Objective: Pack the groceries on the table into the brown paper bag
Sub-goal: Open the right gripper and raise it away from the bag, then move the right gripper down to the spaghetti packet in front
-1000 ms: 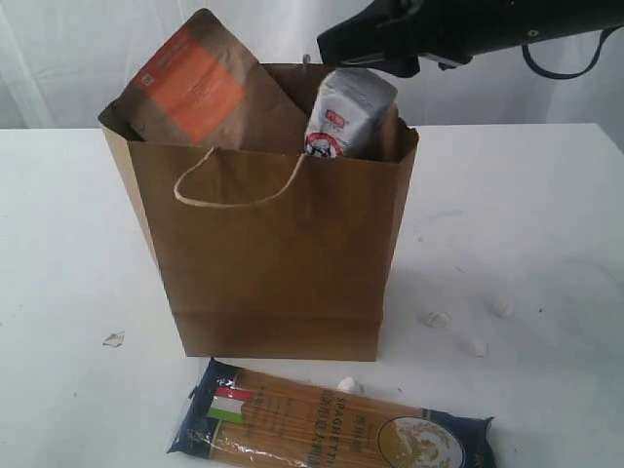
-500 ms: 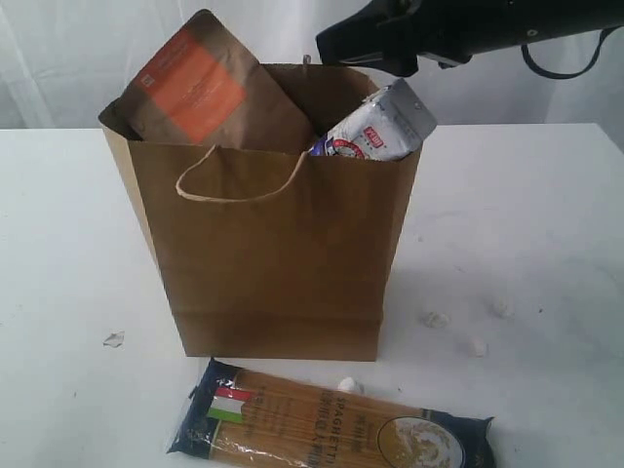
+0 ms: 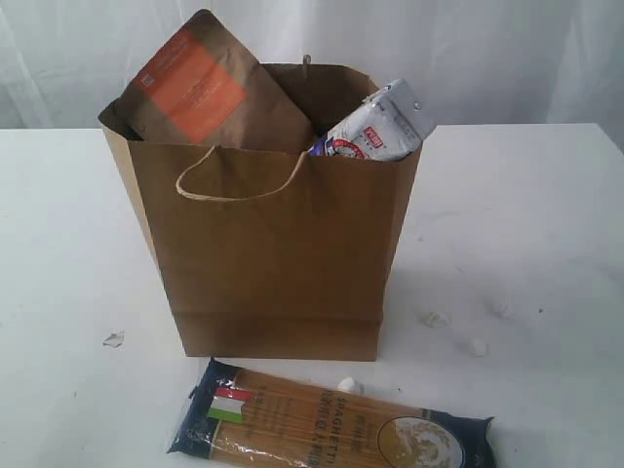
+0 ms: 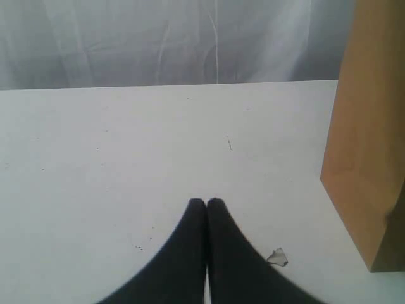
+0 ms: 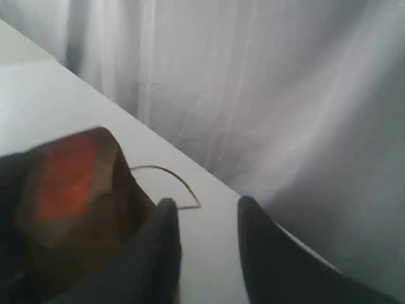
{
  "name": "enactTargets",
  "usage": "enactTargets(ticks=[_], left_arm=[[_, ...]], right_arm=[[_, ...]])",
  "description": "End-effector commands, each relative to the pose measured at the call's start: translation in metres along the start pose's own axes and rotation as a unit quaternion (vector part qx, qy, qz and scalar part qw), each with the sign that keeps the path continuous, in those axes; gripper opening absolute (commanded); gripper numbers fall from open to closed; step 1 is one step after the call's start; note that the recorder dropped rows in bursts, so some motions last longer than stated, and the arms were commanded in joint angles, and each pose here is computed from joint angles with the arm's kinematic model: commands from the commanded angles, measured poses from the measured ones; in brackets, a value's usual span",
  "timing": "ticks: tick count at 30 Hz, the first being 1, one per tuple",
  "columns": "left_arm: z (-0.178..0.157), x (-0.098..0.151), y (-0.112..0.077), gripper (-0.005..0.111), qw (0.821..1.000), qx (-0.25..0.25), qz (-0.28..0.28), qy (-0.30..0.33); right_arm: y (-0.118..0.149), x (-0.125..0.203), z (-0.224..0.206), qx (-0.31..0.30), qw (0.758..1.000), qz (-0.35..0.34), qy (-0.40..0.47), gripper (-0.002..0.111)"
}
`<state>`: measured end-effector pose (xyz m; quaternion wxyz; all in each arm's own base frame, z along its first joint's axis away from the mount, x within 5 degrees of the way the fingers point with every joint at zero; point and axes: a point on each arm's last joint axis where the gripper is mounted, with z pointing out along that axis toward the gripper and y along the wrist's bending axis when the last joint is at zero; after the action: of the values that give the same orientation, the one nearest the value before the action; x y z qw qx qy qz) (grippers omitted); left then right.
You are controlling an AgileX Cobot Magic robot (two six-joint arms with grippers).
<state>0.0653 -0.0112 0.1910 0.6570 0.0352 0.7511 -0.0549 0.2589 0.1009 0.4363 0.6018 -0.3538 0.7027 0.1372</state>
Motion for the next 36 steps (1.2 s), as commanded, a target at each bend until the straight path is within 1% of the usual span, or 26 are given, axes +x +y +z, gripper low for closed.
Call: enactTargets(ticks=[1, 2, 4, 6, 8, 9, 11, 13, 14, 16, 19, 22, 25, 27, 30, 32, 33, 34, 35, 36], left_arm=[[0.000, 0.001, 0.000, 0.000, 1.000, 0.002, -0.007, -0.001], [0.000, 0.001, 0.000, 0.000, 1.000, 0.002, -0.007, -0.001], [0.000, 0.001, 0.000, 0.000, 1.000, 0.002, -0.007, -0.001], [0.000, 0.001, 0.000, 0.000, 1.000, 0.002, -0.007, -0.001], [0.000, 0.001, 0.000, 0.000, 1.000, 0.002, -0.007, -0.001], [0.000, 0.001, 0.000, 0.000, 1.000, 0.002, -0.007, -0.001], [0.000, 0.001, 0.000, 0.000, 1.000, 0.002, -0.007, -0.001], [0.000, 0.001, 0.000, 0.000, 1.000, 0.002, -0.007, -0.001], [0.000, 0.001, 0.000, 0.000, 1.000, 0.002, -0.007, -0.001], [0.000, 0.001, 0.000, 0.000, 1.000, 0.002, -0.007, -0.001], [0.000, 0.001, 0.000, 0.000, 1.000, 0.002, -0.007, -0.001], [0.000, 0.001, 0.000, 0.000, 1.000, 0.002, -0.006, -0.002], [0.000, 0.001, 0.000, 0.000, 1.000, 0.002, -0.006, -0.002], [0.000, 0.001, 0.000, 0.000, 1.000, 0.002, -0.006, -0.002], [0.000, 0.001, -0.001, 0.000, 1.000, 0.003, -0.006, -0.001], [0.000, 0.001, -0.001, 0.000, 1.000, 0.003, -0.002, 0.000], [0.000, 0.001, -0.001, 0.000, 1.000, 0.003, 0.010, 0.002], [0.000, 0.002, 0.000, 0.000, 0.999, 0.003, 0.046, 0.008], [0.000, 0.005, 0.000, 0.000, 0.994, 0.004, 0.106, 0.019], [-0.001, 0.007, 0.001, 0.000, 0.983, 0.002, 0.180, 0.032]], right_arm=[[-0.003, 0.008, -0.021, 0.050, 0.994, -0.046, 0.091, 0.019], [-0.005, 0.015, -0.024, 0.058, 0.988, -0.053, 0.133, 0.016], [-0.010, 0.032, -0.030, 0.077, 0.968, -0.067, 0.229, 0.012], [-0.015, 0.048, -0.035, 0.095, 0.940, -0.060, 0.321, 0.007], [-0.022, 0.063, -0.042, 0.133, 0.901, -0.045, 0.410, 0.005], [-0.025, 0.068, -0.045, 0.152, 0.885, -0.028, 0.439, 0.004], [-0.031, 0.077, -0.051, 0.204, 0.854, -0.007, 0.479, 0.003], [-0.034, 0.084, -0.055, 0.239, 0.837, 0.019, 0.492, 0.003], [-0.034, 0.088, -0.055, 0.248, 0.833, 0.037, 0.492, 0.003], [-0.029, 0.095, -0.053, 0.241, 0.832, 0.071, 0.494, 0.003], [-0.013, 0.108, -0.044, 0.161, 0.846, 0.100, 0.498, 0.003], [0.008, 0.117, -0.034, 0.055, 0.863, 0.126, 0.487, 0.003], [0.031, 0.124, -0.025, -0.065, 0.876, 0.149, 0.454, 0.003], [0.046, 0.128, -0.020, -0.135, 0.881, 0.131, 0.435, 0.003], [0.069, 0.132, -0.015, -0.207, 0.879, 0.102, 0.418, 0.003], [0.083, 0.132, -0.012, -0.241, 0.875, 0.078, 0.412, 0.003], [0.088, 0.132, -0.011, -0.247, 0.875, 0.070, 0.409, 0.003], [0.093, 0.132, -0.009, -0.253, 0.876, 0.062, 0.406, 0.003], [0.101, 0.131, -0.007, -0.261, 0.876, 0.049, 0.402, 0.003], [0.105, 0.131, -0.006, -0.267, 0.877, 0.038, 0.397, 0.003]])
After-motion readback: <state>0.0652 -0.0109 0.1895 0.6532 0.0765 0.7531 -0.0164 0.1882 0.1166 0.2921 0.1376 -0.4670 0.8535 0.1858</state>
